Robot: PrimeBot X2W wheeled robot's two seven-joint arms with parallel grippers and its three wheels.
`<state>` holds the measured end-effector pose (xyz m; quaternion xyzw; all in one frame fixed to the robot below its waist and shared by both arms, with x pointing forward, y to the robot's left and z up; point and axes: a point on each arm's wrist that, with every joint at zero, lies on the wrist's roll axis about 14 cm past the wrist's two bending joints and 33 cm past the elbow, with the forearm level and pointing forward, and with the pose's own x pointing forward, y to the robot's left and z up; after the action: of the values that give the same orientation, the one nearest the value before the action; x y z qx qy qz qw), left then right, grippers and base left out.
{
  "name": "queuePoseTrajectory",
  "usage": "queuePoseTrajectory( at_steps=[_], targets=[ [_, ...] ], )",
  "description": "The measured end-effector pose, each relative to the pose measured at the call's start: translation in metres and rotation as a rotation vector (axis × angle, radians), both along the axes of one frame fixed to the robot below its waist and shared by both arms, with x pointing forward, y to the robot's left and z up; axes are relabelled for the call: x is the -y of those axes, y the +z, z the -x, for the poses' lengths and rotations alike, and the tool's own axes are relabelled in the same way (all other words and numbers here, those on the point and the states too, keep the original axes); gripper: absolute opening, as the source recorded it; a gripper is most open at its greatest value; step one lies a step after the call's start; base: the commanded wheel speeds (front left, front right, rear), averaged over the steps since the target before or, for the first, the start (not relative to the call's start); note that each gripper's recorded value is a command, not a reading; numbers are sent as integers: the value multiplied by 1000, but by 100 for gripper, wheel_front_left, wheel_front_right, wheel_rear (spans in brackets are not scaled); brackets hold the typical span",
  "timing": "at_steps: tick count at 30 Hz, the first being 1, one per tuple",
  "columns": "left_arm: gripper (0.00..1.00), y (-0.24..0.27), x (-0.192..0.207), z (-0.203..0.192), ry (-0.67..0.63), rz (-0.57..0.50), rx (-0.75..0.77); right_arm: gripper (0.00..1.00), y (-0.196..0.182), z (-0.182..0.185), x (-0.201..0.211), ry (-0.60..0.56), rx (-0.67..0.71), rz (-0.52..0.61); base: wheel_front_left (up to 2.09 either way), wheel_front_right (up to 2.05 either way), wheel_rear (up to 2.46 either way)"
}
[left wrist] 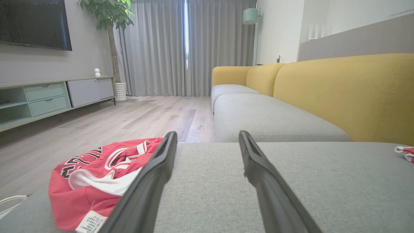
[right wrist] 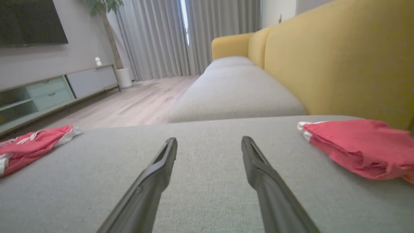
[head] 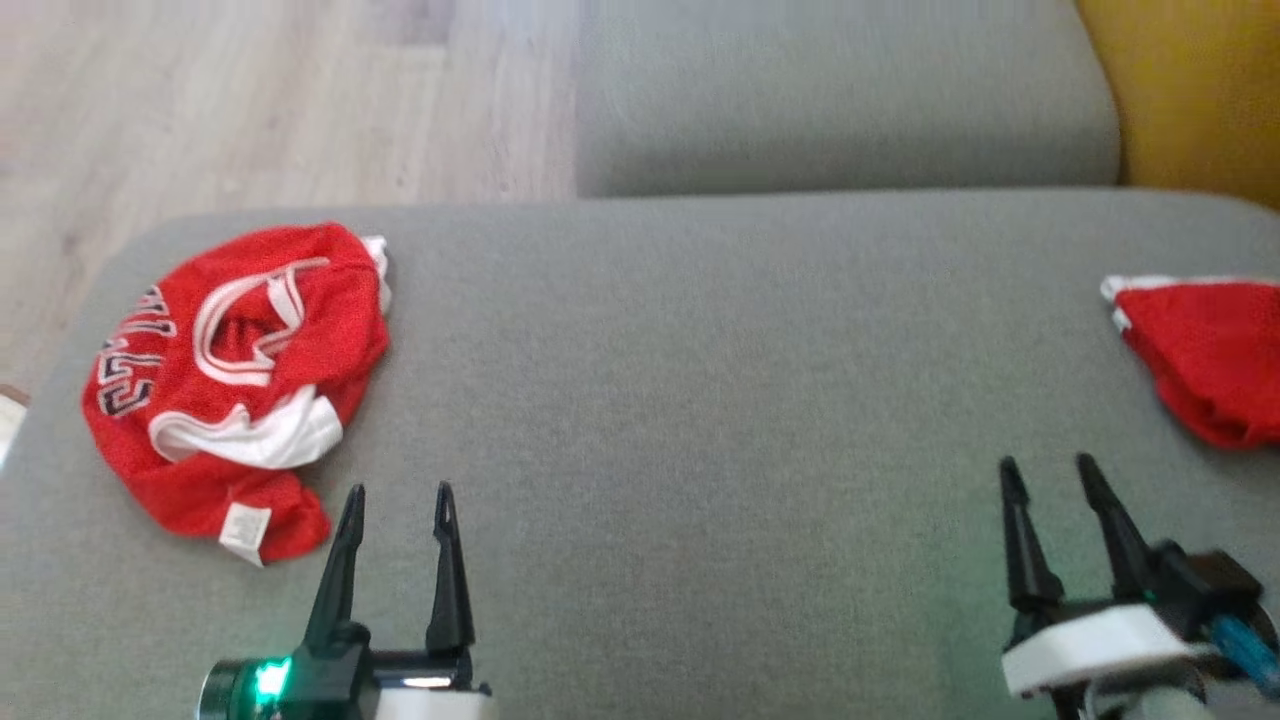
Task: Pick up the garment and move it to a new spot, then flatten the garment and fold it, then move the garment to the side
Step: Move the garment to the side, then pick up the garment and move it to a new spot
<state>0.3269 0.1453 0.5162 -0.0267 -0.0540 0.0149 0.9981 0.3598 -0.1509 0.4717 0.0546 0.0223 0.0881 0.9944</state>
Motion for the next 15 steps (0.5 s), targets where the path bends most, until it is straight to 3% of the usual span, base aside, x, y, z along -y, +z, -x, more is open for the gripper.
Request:
queuePoseTrajectory(
  at_steps=[7,15],
  targets=[
    [100,-9,-19,29,53,-3,-18,100,7,34,3,-36,29,-16,0,0,0],
    [100,-15,-27,38,73,-70,-33,100,19,36,1,-40,69,-30,0,0,0]
  ],
)
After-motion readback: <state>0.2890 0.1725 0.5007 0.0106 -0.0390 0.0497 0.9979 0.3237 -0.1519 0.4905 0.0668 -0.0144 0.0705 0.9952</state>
